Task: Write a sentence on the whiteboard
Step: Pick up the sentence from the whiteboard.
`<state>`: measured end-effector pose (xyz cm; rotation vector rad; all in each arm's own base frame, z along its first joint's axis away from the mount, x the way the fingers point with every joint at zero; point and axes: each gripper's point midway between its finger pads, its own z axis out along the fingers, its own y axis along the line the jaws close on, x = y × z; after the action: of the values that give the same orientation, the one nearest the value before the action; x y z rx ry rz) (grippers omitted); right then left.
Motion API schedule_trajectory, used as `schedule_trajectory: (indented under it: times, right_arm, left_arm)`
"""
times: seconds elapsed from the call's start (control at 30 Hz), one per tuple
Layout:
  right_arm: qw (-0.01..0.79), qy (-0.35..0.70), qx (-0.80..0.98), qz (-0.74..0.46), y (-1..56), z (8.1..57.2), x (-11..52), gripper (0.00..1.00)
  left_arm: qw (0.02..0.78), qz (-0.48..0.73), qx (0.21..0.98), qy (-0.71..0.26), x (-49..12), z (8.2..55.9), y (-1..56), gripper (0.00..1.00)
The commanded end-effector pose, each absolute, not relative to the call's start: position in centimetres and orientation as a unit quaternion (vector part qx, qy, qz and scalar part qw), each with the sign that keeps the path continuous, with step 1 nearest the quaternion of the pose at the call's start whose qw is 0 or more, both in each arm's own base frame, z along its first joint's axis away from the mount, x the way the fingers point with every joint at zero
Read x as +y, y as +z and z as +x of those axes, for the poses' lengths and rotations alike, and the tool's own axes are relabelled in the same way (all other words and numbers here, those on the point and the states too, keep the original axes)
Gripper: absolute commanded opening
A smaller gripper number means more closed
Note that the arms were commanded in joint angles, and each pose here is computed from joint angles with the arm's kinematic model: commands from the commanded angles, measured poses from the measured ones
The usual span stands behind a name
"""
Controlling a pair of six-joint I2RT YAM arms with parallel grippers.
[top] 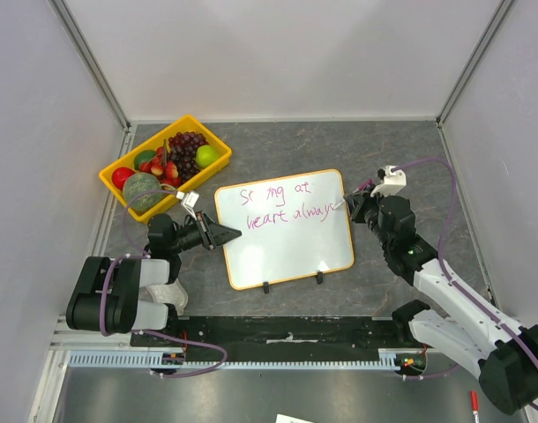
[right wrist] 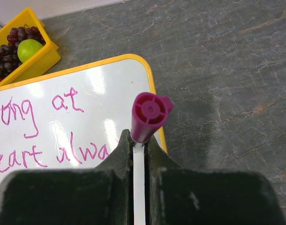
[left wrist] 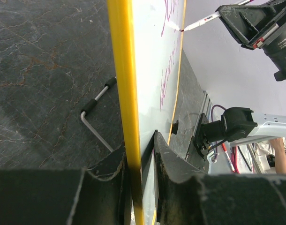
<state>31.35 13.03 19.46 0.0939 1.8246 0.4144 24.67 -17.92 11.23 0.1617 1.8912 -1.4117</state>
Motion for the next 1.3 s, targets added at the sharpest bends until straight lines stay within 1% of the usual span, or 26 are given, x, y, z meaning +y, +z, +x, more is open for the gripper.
schedule_trajectory:
  times: [0.0, 0.57, 0.87, 1.03, 1.27]
  right_arm:
    - [0.574, 0.171, 0.8, 0.032, 17.8, 30.7, 12.9, 0.0]
    - [0.575, 0.215, 0.788, 0.04, 18.9, 31.0, 14.2, 0.0]
    - [0.599, 0.253, 0.759, 0.035, 22.4, 29.9, 14.4, 0.0]
    - [0.608, 0.241, 0.755, 0.04, 22.9, 29.5, 13.5, 0.0]
    - [0.603, 0.211, 0.768, 0.046, 21.2, 29.8, 12.5, 0.0]
  left_arm:
    - [0.402, 0.078, 0.744, -0.528, -17.7, 25.6, 10.6, 0.02]
    - [0.403, 0.079, 0.743, -0.528, -17.7, 25.6, 10.7, 0.02]
    - [0.404, 0.079, 0.743, -0.528, -17.7, 25.6, 10.7, 0.02]
    - [0.405, 0.078, 0.743, -0.527, -17.6, 25.6, 10.7, 0.02]
    - [0.404, 0.079, 0.744, -0.527, -17.7, 25.6, 10.7, 0.02]
